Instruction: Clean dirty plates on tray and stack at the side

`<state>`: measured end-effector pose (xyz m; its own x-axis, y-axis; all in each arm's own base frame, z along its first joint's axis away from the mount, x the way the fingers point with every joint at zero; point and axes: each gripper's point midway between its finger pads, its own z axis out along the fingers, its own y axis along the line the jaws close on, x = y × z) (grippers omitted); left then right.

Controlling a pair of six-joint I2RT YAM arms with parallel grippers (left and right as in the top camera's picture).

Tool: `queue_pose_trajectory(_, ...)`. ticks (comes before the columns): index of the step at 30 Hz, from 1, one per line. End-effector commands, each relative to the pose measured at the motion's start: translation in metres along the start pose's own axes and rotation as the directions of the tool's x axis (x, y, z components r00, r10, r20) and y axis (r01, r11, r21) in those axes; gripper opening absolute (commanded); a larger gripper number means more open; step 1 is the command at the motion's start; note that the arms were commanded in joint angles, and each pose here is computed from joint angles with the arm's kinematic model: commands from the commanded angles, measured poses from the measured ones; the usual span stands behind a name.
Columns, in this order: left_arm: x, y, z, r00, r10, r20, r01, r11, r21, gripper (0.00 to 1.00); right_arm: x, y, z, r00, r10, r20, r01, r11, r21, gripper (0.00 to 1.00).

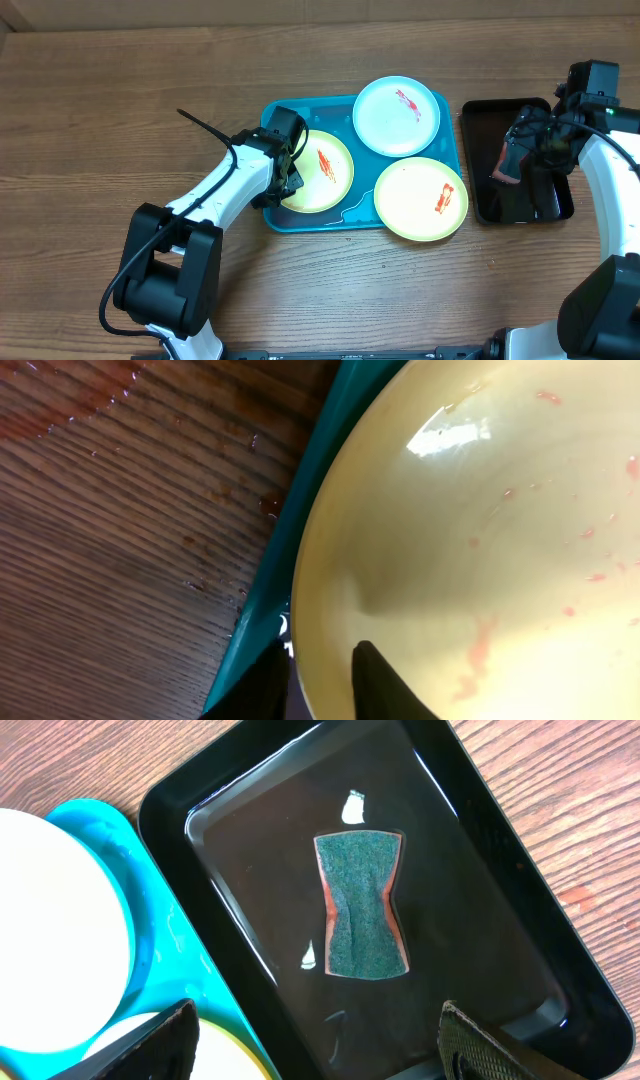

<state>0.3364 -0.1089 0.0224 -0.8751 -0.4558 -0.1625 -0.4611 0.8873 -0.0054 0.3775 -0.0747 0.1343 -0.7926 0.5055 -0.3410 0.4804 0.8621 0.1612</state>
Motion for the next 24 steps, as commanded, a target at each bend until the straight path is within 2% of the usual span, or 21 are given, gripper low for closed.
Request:
queue_pose_trajectory(1,0.008,0.008,0.013,0.999,-0.03,-0.03,0.03,0.999,-0.024,0.26,-0.007,-0.001,-0.005,1.0,-0.003,0.021,0.003,1.0,0.005,0.78)
queue_pose_trajectory(4,0.013,0.009,0.021,0.998,-0.044,-0.034,0.043,0.999,-0.014,0.27,-0.006,-0.001,-0.005,1.0,-0.003,0.02,0.003,1.0,0.005,0.78)
queue_pose_trajectory(8,0.012,0.007,0.022,0.998,-0.05,-0.038,0.05,0.999,0.005,0.22,-0.006,-0.001,-0.005,1.0,-0.003,0.02,0.003,1.0,0.005,0.78)
queue_pose_trajectory(14,0.006,0.005,0.022,0.999,-0.037,-0.015,0.038,0.999,0.014,0.04,-0.006,-0.002,-0.004,1.0,-0.003,0.018,0.003,1.0,0.005,0.78)
queue_pose_trajectory(24,-0.006,0.012,0.023,0.999,-0.032,0.009,0.032,0.999,0.009,0.04,0.0,-0.004,0.009,1.0,-0.001,-0.008,0.001,1.0,0.013,0.77)
